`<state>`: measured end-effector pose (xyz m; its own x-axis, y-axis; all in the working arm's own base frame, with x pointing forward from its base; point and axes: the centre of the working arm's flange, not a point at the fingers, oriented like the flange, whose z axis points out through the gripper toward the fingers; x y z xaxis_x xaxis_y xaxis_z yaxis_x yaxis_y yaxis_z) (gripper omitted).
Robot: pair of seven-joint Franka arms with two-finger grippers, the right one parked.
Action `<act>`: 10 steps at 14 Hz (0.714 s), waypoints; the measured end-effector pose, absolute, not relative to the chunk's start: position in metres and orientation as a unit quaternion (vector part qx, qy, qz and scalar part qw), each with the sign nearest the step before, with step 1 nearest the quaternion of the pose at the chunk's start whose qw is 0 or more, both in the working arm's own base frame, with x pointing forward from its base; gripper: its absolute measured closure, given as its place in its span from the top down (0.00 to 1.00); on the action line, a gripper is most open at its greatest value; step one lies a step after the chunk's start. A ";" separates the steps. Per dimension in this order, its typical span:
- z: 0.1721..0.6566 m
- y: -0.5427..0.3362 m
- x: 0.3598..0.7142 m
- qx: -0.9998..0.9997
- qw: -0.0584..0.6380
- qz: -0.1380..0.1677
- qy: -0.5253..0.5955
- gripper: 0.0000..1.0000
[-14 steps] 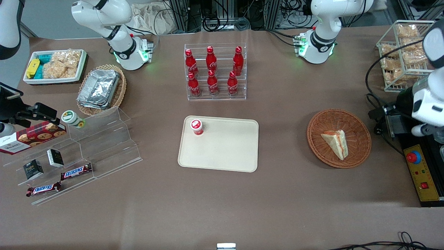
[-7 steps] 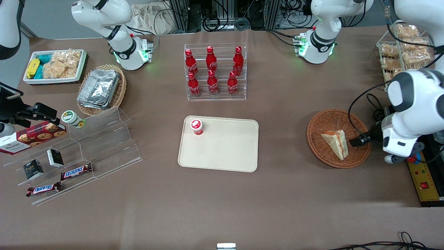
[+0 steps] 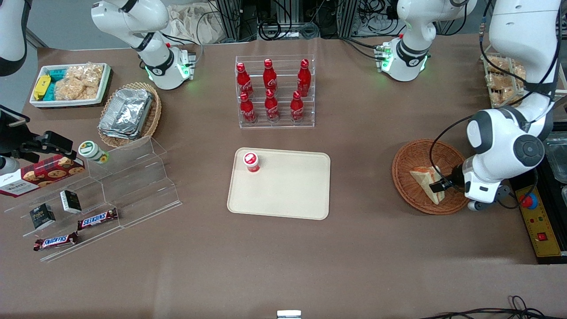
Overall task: Place sandwich from basket to tray
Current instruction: 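Lower the open left gripper over the wrapped sandwich in the basket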
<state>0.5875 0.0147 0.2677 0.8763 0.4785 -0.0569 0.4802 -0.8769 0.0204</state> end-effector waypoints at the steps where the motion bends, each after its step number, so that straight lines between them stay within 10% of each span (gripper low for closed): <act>1: 0.259 0.014 0.585 0.967 0.017 -0.025 0.252 1.00; 5: 0.239 0.009 0.582 0.965 0.016 -0.029 0.258 0.95; 10: 0.242 0.009 0.584 0.966 0.017 -0.025 0.258 0.43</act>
<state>0.5837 0.0086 0.2424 0.8661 0.4965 -0.0580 0.4983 -0.8668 0.0200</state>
